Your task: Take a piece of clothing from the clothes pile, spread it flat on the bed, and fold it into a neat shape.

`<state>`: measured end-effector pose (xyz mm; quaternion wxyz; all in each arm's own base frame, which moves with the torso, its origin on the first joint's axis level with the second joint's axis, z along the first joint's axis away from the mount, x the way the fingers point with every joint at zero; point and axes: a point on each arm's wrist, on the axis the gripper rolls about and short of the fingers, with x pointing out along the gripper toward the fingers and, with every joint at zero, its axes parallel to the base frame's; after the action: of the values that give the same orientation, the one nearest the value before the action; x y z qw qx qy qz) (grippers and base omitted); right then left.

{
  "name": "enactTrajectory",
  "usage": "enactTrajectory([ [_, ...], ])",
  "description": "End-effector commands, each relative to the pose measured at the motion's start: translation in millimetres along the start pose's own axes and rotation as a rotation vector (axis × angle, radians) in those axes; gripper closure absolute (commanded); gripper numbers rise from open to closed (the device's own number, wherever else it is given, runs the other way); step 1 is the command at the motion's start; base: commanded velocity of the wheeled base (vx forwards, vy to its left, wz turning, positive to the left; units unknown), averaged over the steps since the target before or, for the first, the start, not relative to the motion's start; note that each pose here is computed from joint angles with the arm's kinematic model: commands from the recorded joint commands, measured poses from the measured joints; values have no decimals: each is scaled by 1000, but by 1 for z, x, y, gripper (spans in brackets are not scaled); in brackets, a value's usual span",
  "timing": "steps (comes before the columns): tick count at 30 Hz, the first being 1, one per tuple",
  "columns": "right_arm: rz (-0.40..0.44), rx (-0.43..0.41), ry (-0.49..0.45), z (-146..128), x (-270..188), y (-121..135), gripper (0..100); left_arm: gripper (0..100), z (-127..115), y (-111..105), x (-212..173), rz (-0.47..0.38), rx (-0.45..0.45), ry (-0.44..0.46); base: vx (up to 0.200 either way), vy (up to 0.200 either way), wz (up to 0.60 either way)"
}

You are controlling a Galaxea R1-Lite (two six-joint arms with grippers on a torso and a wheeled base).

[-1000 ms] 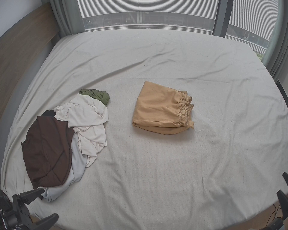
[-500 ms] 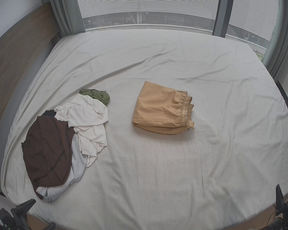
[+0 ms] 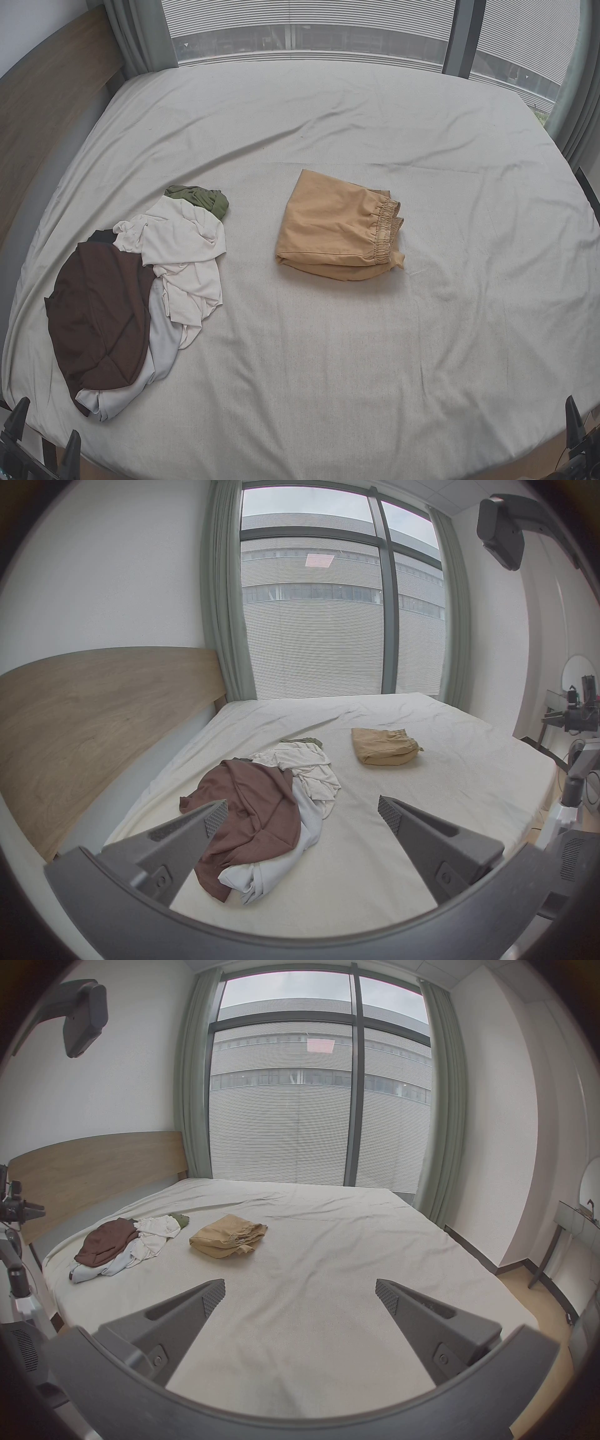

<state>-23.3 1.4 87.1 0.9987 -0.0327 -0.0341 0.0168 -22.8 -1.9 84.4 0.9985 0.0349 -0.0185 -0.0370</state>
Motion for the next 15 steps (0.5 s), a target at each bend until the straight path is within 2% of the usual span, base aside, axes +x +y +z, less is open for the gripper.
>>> enactTrajectory([
  [1, 32, 24, 27, -5, 2, 1, 0, 0, -6, 0, 0, 6, -24, 6, 0, 0, 0],
  [6, 32, 107, 28, -5, 2, 1, 0, 0, -8, 0, 0, 15, -45, 34, 0, 0, 0],
  [8, 26, 101, 28, -5, 2, 1, 0, 0, -8, 0, 0, 17, -45, 34, 0, 0, 0],
  [12, 45, 23, 17, -4, 2, 1, 0, 0, -8, 0, 0, 17, -46, 34, 0, 0, 0],
  [15, 83, 26, 11, -4, 1, 2, 0, 0, -8, 0, 0, 19, -46, 34, 0, 0, 0],
])
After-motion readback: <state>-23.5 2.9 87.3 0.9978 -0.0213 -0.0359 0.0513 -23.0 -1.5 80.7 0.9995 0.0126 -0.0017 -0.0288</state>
